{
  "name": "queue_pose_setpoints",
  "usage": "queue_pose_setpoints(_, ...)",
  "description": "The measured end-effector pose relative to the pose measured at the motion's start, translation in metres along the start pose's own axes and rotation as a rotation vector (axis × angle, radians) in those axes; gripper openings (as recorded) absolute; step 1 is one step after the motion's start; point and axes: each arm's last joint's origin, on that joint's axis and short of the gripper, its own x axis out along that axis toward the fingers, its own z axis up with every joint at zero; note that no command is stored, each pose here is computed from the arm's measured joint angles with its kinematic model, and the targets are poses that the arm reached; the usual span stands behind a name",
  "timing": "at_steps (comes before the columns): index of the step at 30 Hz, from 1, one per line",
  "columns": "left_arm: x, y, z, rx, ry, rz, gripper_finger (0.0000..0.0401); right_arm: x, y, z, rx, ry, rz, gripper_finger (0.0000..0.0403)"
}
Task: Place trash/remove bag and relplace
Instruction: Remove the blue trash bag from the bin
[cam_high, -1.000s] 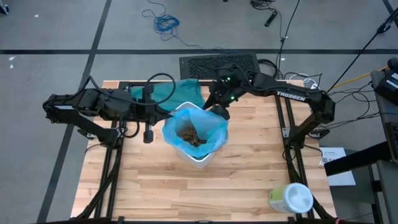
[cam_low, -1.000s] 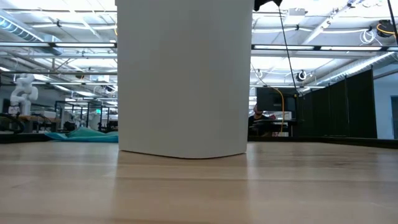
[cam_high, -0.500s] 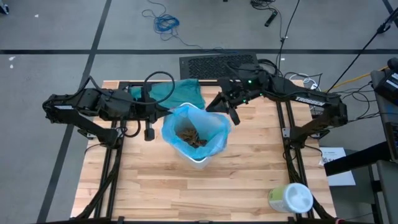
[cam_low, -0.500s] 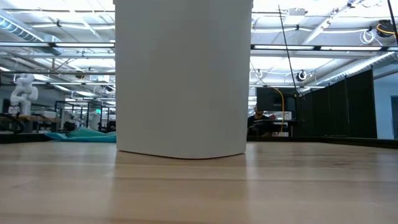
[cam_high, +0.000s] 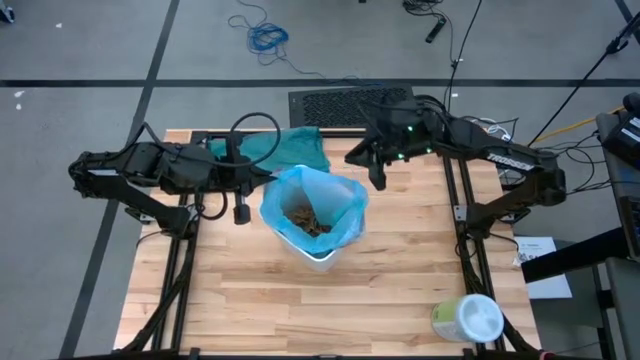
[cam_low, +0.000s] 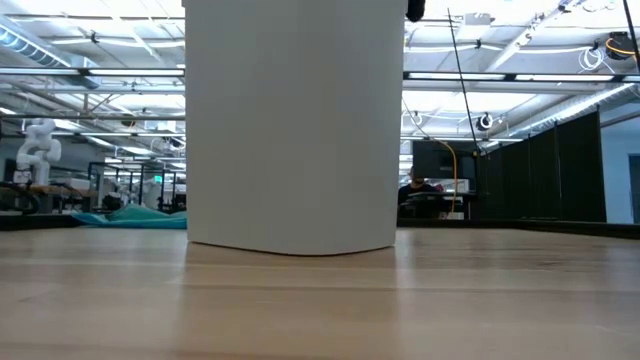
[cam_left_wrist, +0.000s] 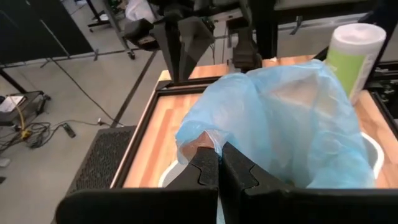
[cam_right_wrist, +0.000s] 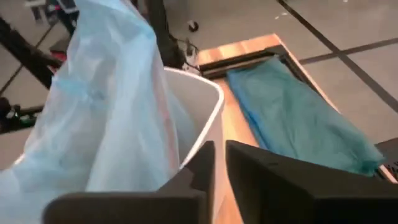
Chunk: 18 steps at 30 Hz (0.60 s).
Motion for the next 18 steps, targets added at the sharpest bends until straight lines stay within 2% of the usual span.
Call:
queue_pose_setpoints(3,0.000,0.000,0.000,0.000,-0.002,-0.013,0.0000,0.009,-0.019,-0.002,0.021,0.037,0.086,0.0084)
queue_pose_setpoints(8,0.000,-0.001,0.000,0.001,-0.003,-0.023,0.0000,0.031,-0.036,0.000,0.091,0.043,0.375,0.0151)
queue_pose_setpoints(13,0.000,-0.001,0.000,0.007,0.000,-0.026,0.0000,0.057,-0.044,-0.008,0.114,0.100,0.400,0.0188)
queue_pose_setpoints(16,0.000,-0.001,-0.001,0.009,0.005,-0.028,0.0000,0.064,-0.042,-0.009,0.106,0.098,0.426,0.0191)
queue_pose_setpoints(18,0.000,-0.001,-0.001,0.010,0.013,-0.028,0.0000,0.066,-0.038,-0.009,0.103,0.103,0.441,0.0179)
